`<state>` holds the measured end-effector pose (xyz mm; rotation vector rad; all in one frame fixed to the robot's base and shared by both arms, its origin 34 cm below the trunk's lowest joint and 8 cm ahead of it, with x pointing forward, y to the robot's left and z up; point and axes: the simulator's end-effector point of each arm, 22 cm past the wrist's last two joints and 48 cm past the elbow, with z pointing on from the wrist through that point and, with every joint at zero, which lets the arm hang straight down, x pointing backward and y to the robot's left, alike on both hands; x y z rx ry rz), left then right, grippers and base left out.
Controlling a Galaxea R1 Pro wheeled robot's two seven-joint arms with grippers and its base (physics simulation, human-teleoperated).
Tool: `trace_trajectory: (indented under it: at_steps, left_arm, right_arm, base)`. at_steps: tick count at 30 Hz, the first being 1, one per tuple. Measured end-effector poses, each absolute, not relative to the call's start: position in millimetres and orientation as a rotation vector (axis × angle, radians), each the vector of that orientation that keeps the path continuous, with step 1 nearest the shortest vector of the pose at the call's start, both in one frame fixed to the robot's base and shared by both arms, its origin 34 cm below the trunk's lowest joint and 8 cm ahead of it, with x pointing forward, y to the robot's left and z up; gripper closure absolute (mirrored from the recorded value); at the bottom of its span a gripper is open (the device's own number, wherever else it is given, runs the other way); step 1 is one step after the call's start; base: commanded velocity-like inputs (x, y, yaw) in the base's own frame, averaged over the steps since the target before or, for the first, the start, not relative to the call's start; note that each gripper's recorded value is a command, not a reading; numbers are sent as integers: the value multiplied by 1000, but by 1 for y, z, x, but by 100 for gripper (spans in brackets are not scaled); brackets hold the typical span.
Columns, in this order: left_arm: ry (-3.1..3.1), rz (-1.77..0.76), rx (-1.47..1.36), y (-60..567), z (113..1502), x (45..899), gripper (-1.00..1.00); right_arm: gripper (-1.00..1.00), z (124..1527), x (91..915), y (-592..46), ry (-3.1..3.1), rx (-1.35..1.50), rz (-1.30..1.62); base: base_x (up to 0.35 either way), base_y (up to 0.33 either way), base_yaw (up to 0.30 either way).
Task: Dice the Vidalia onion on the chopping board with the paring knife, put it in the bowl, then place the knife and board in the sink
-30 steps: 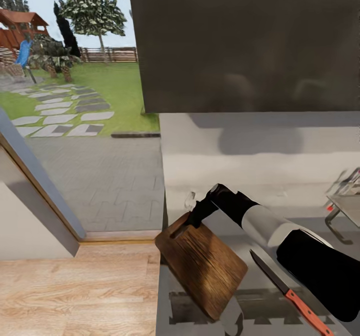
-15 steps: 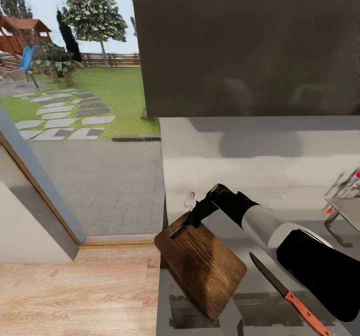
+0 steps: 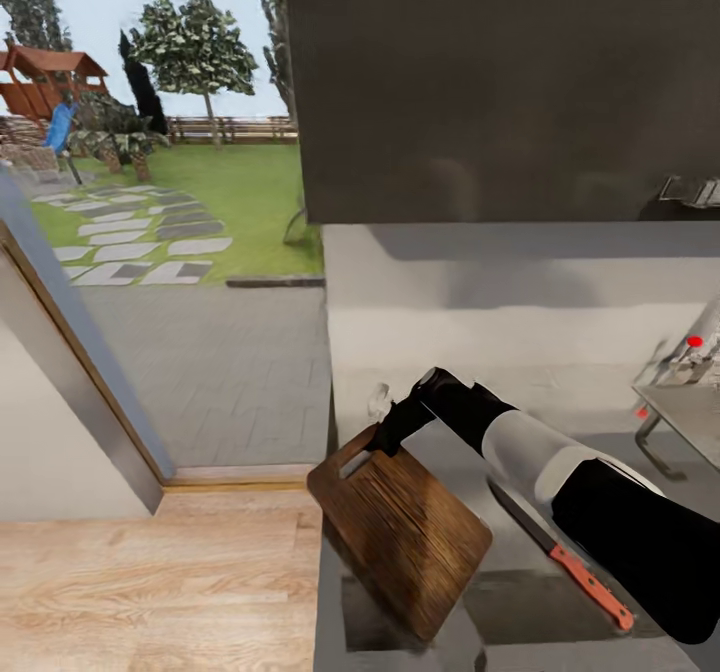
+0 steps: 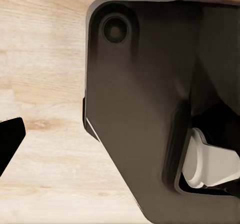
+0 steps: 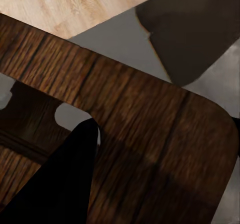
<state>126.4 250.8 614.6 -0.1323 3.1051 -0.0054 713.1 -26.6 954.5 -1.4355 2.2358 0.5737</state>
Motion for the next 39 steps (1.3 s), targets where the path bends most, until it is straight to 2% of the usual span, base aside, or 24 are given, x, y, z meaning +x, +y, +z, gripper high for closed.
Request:
trace_trajectory:
  at_steps: [10,27,39]
  left_arm:
    - [3095,-7,-131,250,615,130,-100]
    - [3088,-8,-130,250,615,133,-100]
    - [3070,-17,-129,246,616,140,-100]
  right_arm:
    - [100,960,714,-29,2230,-1435,567]
    - [100,968,714,-27,2227,-1397,597]
    - [100,979,714,-23,2208,-1402,587]
  base:
    - [-310,0,0]
    - [-14,0,0]
    - [-235,0,0]
